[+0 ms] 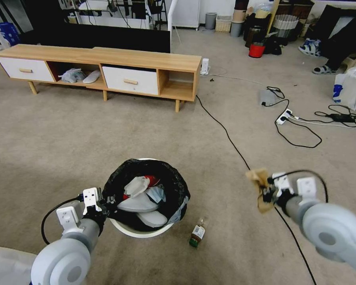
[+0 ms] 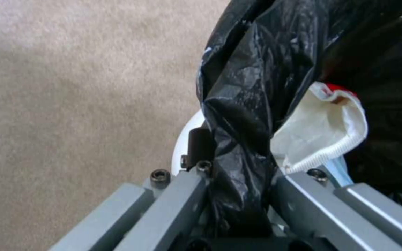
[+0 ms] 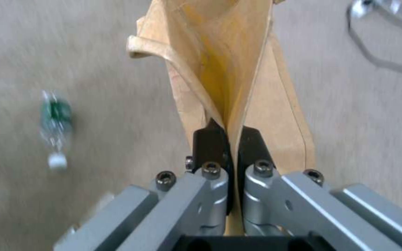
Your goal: Pick up the trash bin and place the garbage on the floor into it.
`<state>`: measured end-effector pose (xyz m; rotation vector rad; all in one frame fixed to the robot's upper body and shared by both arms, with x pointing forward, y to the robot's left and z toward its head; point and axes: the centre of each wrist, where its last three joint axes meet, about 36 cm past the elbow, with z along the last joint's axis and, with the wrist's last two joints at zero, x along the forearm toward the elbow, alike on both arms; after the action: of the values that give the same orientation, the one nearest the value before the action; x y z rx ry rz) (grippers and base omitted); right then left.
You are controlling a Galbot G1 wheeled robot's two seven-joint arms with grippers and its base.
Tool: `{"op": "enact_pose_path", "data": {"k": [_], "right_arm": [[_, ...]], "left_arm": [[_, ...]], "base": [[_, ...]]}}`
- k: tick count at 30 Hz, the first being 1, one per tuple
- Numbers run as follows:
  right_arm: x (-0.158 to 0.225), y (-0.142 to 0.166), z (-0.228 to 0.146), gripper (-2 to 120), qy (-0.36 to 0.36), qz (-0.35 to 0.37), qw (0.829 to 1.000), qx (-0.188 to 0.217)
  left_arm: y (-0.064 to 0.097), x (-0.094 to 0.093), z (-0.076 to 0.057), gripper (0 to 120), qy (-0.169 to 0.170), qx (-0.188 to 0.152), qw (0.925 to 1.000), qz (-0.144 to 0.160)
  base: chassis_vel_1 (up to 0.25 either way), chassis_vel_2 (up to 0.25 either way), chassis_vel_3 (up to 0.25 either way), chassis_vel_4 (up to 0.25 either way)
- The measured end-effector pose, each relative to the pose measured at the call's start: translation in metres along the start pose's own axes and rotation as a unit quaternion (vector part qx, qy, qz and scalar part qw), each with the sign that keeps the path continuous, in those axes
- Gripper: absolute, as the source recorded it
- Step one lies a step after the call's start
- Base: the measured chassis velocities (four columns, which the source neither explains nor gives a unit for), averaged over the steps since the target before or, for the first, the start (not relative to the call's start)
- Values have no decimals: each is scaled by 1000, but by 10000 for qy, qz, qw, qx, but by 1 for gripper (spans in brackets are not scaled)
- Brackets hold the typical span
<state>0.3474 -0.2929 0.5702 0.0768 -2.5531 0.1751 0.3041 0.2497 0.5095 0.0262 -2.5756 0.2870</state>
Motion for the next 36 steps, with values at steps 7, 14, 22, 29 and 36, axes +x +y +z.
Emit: {"op": "enact_pose_path", "data": {"k": [7,14,22,29,36], "right_arm": [[20,7,-19,0,-722,-133,9970,237],[25,10,-24,0,-1565,-420,9837,782],[41,16,-33,0,-2506,-1288,9510,1272],[45,16,-39,0,-3098,-1755,9201,1630],[50,18,-41,0,-3418,-2148,8972,1790]], "left_arm": [[-4,-9,-12,1,280,68,9995,147],[-7,-15,-11,1,535,110,9982,252],[-16,-29,-14,1,823,105,9950,558],[-22,-35,-20,1,945,106,9921,814],[-32,-45,-31,1,927,79,9899,1067]], "base": [[0,0,0,0],[0,0,0,0],[0,0,0,0],[0,0,0,0],[0,0,0,0]]}}
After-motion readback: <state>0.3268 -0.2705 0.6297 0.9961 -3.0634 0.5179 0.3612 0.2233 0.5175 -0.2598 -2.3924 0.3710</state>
